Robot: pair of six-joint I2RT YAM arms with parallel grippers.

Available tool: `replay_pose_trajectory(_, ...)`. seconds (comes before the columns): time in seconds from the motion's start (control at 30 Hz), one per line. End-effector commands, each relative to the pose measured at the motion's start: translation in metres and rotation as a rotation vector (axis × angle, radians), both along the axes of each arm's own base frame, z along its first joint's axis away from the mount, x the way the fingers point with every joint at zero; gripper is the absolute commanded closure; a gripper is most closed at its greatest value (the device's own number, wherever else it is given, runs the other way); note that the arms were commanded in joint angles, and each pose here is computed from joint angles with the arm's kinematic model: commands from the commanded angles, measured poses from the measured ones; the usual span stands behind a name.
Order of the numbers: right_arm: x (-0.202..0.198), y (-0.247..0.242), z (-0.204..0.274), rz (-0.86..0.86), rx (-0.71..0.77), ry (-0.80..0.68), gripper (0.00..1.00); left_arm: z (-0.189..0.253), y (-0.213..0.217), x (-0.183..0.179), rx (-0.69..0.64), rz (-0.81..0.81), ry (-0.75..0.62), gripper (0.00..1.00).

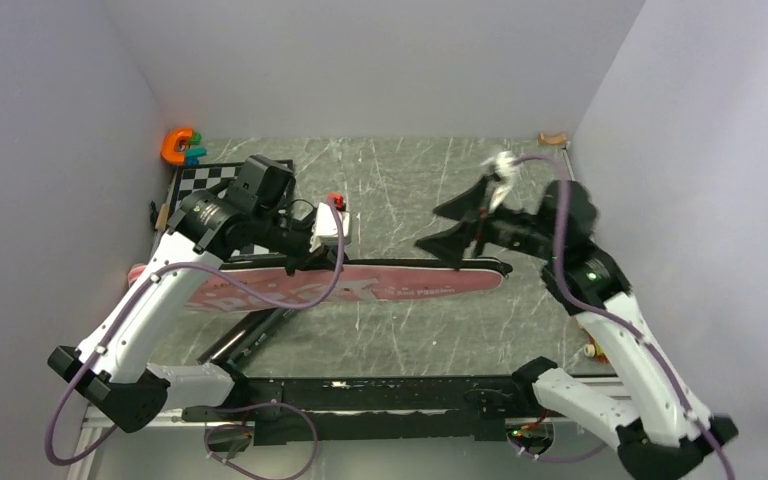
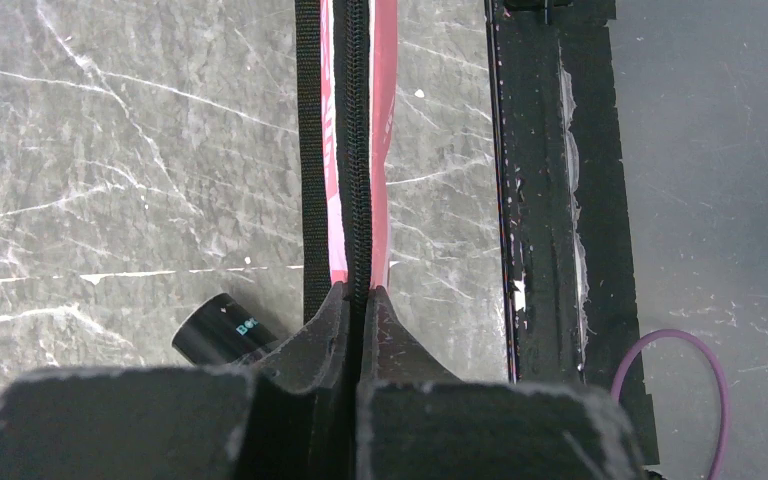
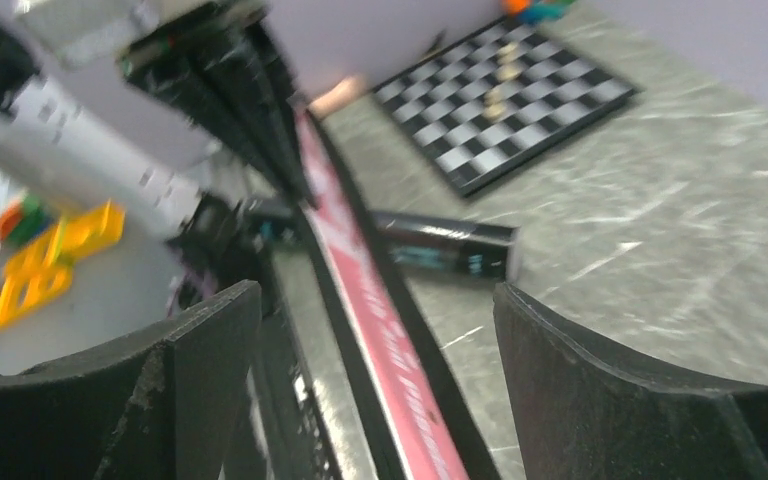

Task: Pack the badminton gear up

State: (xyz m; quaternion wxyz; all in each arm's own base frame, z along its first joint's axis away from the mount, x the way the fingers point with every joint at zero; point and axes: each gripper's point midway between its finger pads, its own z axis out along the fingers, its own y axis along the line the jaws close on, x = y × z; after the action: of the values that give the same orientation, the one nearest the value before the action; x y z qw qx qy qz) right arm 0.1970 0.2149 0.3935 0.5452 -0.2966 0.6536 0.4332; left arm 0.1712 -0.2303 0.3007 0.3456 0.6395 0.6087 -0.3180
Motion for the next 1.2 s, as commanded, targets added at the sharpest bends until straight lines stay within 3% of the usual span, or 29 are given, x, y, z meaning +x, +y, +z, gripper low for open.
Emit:
replay_pose_trajectory(0.0, -0.022, 0.051, -0.022, 0.207, -0.141, -0.092, 0.11, 0.024, -0.012, 0.001, -0.057, -0.065, -0.090, 1.00)
replay_pose_trajectory(0.27, -0.029, 0.097, -0.064, 0.313, -0.244, -0.067, 0.15, 0.024, -0.018, 0.003, -0.049, -0.083, -0.102, 1.00)
replay_pose_trajectory(0.6, -0.037, 0.119, -0.112, 0.342, -0.267, 0.001, 0.32, 0.033, -0.019, -0.001, -0.071, -0.103, -0.117, 1.00)
replay_pose_trajectory(0.67, -0.036, 0.124, -0.120, 0.342, -0.275, 0.004, 0.42, 0.036, -0.020, -0.003, -0.082, -0.110, -0.115, 1.00)
replay_pose_trajectory(0.87, -0.033, 0.130, -0.120, 0.312, -0.283, 0.033, 0.91, 0.039, -0.021, -0.004, -0.091, -0.113, -0.126, 1.00)
replay_pose_trajectory(0.93, -0.030, 0.126, -0.115, 0.286, -0.276, 0.009, 1.00, 0.039, -0.020, -0.003, -0.091, -0.104, -0.135, 0.94)
replay_pose_trajectory(1.03, -0.029, 0.115, -0.102, 0.238, -0.246, -0.045, 1.00, 0.041, -0.018, 0.000, -0.090, -0.085, -0.157, 0.81)
replay_pose_trajectory(1.1, -0.026, 0.102, -0.094, 0.182, -0.226, -0.080, 1.00, 0.044, -0.016, 0.004, -0.088, -0.056, -0.180, 0.66)
replay_pose_trajectory(1.17, -0.021, 0.086, -0.084, 0.118, -0.200, -0.109, 1.00, 0.047, -0.012, 0.008, -0.079, -0.036, -0.211, 0.44)
